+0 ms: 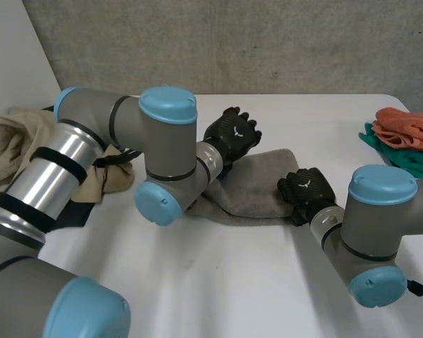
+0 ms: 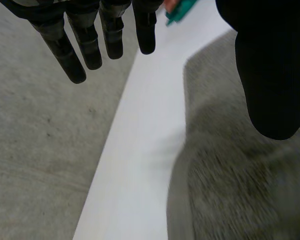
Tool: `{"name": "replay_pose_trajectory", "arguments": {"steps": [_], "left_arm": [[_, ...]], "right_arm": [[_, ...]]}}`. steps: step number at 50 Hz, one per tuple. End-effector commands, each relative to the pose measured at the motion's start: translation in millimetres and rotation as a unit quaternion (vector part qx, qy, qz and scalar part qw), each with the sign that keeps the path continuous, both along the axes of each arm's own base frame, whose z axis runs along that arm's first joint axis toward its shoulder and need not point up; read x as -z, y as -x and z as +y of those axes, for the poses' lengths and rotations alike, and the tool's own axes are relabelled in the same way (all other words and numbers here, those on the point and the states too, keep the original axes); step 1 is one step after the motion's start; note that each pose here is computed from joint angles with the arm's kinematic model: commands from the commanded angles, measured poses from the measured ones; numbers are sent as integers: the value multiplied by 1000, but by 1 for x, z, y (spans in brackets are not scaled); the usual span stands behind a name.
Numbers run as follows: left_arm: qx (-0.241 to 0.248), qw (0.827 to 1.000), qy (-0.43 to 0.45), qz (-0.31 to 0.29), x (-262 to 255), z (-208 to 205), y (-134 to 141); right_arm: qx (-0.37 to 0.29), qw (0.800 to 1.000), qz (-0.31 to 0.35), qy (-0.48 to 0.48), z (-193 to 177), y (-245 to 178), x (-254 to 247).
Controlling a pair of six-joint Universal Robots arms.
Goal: Fold the laundry.
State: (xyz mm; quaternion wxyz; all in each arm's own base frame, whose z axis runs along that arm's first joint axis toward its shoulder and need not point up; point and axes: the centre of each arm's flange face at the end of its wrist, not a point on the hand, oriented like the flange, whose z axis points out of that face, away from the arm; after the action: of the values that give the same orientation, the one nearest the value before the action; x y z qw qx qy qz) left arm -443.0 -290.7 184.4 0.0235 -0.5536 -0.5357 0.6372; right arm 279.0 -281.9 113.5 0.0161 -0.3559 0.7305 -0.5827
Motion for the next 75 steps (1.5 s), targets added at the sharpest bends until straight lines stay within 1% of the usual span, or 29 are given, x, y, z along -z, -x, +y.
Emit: {"name": "replay_pose_trajectory", "arguments": {"steps": [1,5,8,11,12,14,15,16,17,18,20,21,22,26,30,33,37,39,45,49,53,60,64,65,68,69,72,73,75], "left_arm": [[-10,998,-22,54,11,-2,9],[-24,998,-4,52,26,-11,10],[-53,998,21,40,34,-24,4],[-108,992,61,18,38,-39,-6],[-143,986,82,-8,40,-45,-13],[-174,979,100,-42,40,-46,-18],[-204,968,116,-89,38,-44,-25],[-221,961,119,-115,37,-42,-29],[-238,953,117,-144,36,-39,-34],[-260,941,100,-194,37,-29,-44],[-266,937,73,-216,36,-18,-50],[-263,939,59,-215,32,-13,-52],[-258,947,35,-190,18,-3,-54],[-235,965,-16,-117,-10,19,-55],[-206,974,-27,-89,-15,26,-50],[-210,974,-26,-85,-17,27,-51],[-239,967,-27,-84,-21,25,-57],[-249,965,-31,-73,-25,25,-60],[-252,966,-59,-30,-35,31,-62],[-248,966,-77,-14,-41,36,-67],[-245,966,-84,-13,-46,41,-73],[-246,965,-87,1,-55,43,-84],[-247,965,-88,23,-59,41,-90],[-246,965,-88,33,-62,40,-91],[-247,964,-90,50,-64,39,-94],[-248,963,-90,62,-67,38,-96],[-252,960,-90,81,-71,38,-99],[-252,960,-90,84,-72,38,-100],[-253,959,-90,88,-72,39,-101]], "right_arm": [[4,1000,2,4,-2,2,-2],[6,1000,2,4,-4,4,-2],[4,1000,2,2,-3,4,-2],[4,1000,2,3,-4,4,-2],[3,1000,3,4,-4,4,-2],[3,1000,3,3,-4,4,-2],[2,1000,4,2,-4,3,-1],[2,1000,3,3,-4,3,-1],[2,1000,4,4,-4,3,-1],[1,1000,5,4,-5,3,0],[3,1000,6,4,-6,3,1],[2,1000,7,5,-6,3,1],[1,1000,7,6,-7,2,1],[4,1000,5,9,-9,2,0],[4,1000,3,10,-9,2,-2],[4,1000,1,9,-9,2,-1],[6,1000,-2,7,-9,3,-1],[8,1000,-1,7,-10,5,-1],[24,1000,11,7,-16,15,-5],[33,999,40,8,-21,29,-11],[39,995,88,39,-30,44,-23],[42,982,147,109,-36,37,-44],[6,976,140,165,-20,0,-54],[-26,973,123,192,-9,-19,-57],[-95,963,96,233,15,-50,-57],[-150,951,82,257,38,-69,-53],[-222,927,72,294,70,-90,-44],[-261,912,68,309,87,-99,-35],[-287,903,74,311,100,-103,-23]]}}
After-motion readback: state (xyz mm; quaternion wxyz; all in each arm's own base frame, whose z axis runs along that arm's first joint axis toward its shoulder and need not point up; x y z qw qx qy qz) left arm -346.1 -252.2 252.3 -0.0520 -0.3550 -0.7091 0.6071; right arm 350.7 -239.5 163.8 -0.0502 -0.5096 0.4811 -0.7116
